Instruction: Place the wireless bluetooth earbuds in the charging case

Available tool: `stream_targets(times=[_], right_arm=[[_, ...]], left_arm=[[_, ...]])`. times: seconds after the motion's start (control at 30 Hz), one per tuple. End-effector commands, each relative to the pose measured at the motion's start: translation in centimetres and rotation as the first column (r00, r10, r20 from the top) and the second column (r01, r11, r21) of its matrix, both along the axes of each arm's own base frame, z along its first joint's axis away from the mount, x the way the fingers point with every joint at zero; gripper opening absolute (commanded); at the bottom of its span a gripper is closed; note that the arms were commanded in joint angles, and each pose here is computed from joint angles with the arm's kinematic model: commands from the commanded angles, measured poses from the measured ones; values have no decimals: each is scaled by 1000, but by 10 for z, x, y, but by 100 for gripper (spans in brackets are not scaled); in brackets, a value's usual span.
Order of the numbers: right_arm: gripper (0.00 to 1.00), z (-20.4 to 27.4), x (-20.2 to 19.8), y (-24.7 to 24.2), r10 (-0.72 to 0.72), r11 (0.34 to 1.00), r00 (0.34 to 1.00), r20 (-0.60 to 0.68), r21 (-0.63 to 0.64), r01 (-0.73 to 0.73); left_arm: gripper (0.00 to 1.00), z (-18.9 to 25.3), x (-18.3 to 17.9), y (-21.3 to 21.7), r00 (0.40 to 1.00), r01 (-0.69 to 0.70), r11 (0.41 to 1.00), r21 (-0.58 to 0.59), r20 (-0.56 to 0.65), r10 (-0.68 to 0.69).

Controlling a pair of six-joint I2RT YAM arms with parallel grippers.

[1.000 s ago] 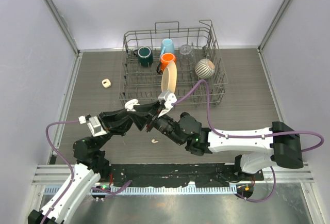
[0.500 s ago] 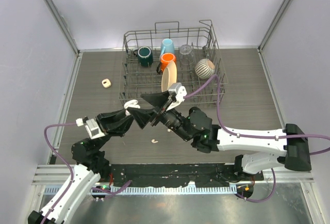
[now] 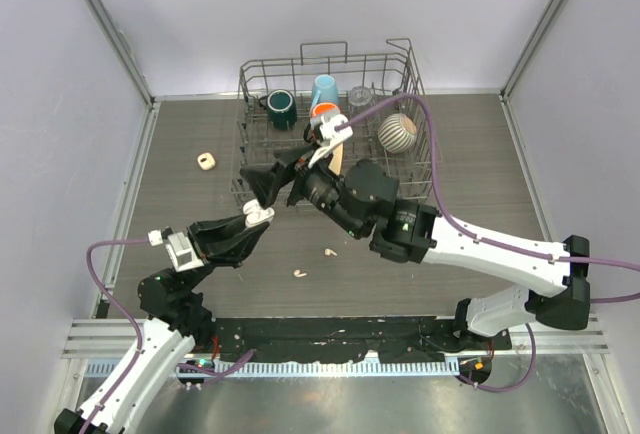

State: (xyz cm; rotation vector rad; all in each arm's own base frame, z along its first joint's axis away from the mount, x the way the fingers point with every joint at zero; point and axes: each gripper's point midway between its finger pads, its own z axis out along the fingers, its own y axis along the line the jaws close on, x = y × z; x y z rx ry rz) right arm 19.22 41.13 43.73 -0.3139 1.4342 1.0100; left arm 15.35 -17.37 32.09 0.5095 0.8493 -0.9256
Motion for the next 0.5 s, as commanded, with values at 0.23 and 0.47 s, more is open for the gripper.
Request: stream_targets(times=[0.23, 0.47], right_arm=[[85, -67, 21, -2, 83, 964, 963, -258, -225, -144], [85, -78, 5, -8, 150, 936, 952, -268, -271, -224]], left_arm=[[0, 23, -21, -5, 993, 71, 997, 21, 97, -73], [0, 22, -18, -6, 994, 70, 997, 25, 87, -72]])
